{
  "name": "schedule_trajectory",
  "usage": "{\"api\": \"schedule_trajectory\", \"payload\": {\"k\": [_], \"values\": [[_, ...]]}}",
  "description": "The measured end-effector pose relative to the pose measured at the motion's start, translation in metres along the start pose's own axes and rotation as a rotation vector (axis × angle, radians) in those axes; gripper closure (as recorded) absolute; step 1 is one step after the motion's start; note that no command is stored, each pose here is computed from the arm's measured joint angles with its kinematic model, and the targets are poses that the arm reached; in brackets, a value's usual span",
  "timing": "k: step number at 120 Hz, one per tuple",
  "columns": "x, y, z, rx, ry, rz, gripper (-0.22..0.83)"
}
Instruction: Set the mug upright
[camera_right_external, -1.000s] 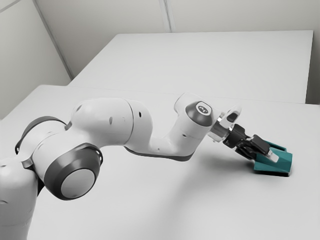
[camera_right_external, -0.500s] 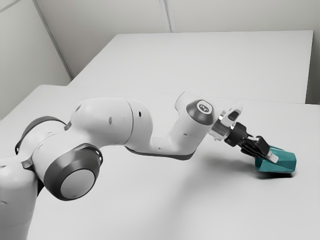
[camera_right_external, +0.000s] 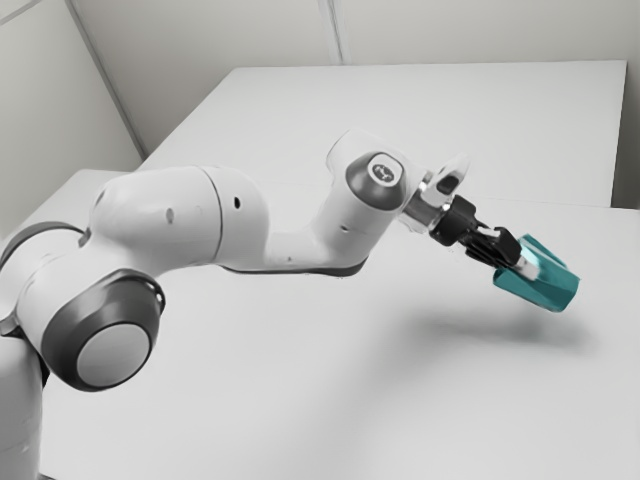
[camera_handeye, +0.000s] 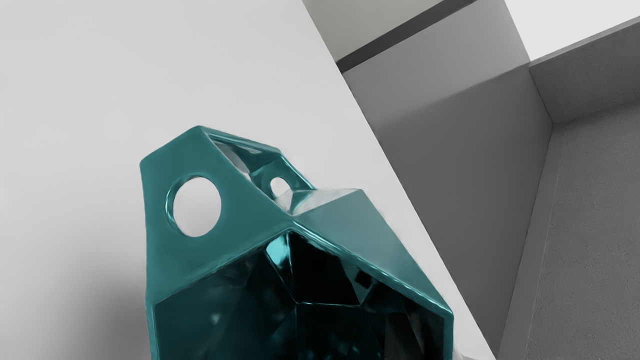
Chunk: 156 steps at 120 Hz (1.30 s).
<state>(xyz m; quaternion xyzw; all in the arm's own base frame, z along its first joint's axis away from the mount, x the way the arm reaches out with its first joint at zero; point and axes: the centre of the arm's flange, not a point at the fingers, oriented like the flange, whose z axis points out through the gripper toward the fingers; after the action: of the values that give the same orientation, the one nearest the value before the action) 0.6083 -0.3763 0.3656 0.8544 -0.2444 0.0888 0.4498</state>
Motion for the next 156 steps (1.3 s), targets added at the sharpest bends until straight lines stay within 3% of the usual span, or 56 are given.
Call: {"api": "schedule_trajectory", "payload": {"k": [19,48,125,156], "values": [[0.004,0.002,-0.052,0.098,-0.043,0.053,0.79],[-0.004,0.005,-0.122,0.297,-0.185,0.108,0.79],[-0.096,-0.021,-0.226,0.744,-0.477,-0.036,0.79],[-0.123,-0.031,-0.244,0.899,-0.529,-0.09,0.78]]}}
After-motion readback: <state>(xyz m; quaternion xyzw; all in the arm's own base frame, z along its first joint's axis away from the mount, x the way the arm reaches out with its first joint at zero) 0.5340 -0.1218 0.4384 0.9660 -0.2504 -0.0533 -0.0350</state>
